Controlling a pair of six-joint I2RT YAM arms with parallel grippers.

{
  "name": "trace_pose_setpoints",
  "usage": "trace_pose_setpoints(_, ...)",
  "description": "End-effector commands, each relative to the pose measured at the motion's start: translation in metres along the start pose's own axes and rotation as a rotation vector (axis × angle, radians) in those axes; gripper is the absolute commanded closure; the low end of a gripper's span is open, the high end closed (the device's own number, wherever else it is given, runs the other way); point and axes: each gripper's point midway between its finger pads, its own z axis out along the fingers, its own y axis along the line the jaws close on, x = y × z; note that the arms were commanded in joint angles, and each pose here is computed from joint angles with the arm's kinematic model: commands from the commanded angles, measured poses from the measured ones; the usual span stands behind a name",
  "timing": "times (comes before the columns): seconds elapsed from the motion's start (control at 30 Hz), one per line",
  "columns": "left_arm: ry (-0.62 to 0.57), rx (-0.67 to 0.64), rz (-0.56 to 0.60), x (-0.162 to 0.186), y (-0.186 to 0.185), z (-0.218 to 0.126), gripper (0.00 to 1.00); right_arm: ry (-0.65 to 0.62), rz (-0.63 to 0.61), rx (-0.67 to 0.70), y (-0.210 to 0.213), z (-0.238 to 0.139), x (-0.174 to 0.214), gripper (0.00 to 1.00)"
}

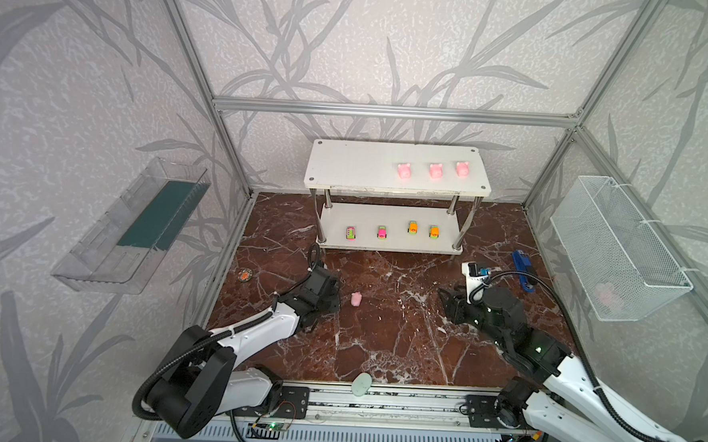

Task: Place and organize the plastic toys onto the shelf
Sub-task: 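Lift the pink pig with the left gripper up onto the top shelf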

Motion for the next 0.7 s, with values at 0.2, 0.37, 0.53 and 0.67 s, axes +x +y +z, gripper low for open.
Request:
trace_pose_setpoints(0.2,-0.164,0.106,0.076,-0.093,-0.049,-0.102,0.71,0.055,0.013,0.005,-0.003,0.019,0.022,0.45)
trace_pose_setpoints(0.37,-0.272,0.129,0.147,-0.151,-0.073,-0.167,0.71,0.099,0.021,-0.001,-0.003,0.031,0.038,0.45)
trace_pose_setpoints(0.53,-0.358,0.115,0.208,-0.204,-0.095,-0.206,0.71,0.127,0.039,-0.021,0.000,0.042,0.049,0.45)
trace_pose_setpoints(0.67,-0.397,0.184,0.234,-0.242,-0.128,-0.221,0.70,0.147,0.043,-0.028,0.002,0.048,0.056,0.46)
